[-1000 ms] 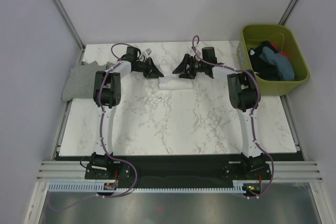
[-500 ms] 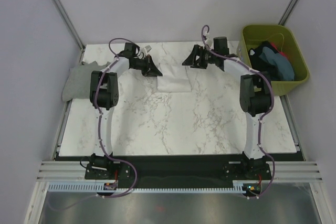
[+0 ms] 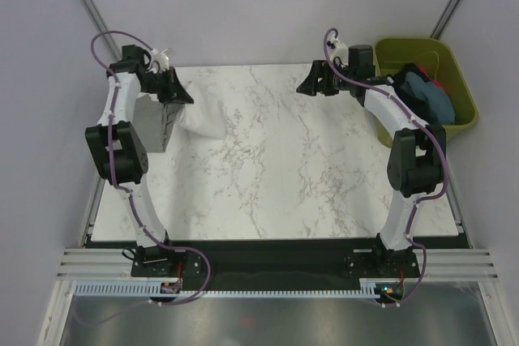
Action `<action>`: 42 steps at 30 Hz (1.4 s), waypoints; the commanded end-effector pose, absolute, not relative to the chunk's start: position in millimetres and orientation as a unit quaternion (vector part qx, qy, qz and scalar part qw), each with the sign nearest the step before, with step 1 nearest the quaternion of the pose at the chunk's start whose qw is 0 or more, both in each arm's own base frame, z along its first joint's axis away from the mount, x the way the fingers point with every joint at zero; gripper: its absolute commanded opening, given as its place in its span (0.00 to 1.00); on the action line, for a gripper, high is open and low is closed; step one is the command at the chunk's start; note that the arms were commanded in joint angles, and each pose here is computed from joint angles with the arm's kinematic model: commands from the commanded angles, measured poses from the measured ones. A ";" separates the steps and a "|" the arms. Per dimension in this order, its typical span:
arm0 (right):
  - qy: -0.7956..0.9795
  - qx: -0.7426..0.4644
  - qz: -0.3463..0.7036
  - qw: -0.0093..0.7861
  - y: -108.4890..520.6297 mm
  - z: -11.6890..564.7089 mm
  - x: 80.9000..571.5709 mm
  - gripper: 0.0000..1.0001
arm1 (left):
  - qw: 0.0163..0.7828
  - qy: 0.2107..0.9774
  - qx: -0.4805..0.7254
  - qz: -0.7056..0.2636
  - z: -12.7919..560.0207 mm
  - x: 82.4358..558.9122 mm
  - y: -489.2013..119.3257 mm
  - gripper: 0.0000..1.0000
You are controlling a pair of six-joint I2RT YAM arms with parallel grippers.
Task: Fold and stack the t-shirts
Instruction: Neatly place the folded tshirt to the corner
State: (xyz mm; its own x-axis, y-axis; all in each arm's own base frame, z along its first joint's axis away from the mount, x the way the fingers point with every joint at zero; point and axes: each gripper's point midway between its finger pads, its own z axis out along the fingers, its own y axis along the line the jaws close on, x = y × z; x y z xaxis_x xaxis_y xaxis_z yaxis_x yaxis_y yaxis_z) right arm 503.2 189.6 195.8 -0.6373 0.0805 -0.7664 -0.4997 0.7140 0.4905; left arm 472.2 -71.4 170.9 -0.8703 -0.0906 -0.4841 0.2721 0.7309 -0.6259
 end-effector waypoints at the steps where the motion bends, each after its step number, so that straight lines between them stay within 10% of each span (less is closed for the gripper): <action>1: 0.832 -0.136 0.342 0.415 183.3 201.4 497.3 0.84 | 0.274 0.918 0.078 -0.276 194.4 456.5 -10.6 0.02; 42: 0.838 -0.120 0.356 0.396 183.4 178.9 501.0 0.85 | 0.263 0.963 -0.030 0.056 183.4 465.8 182.8 0.02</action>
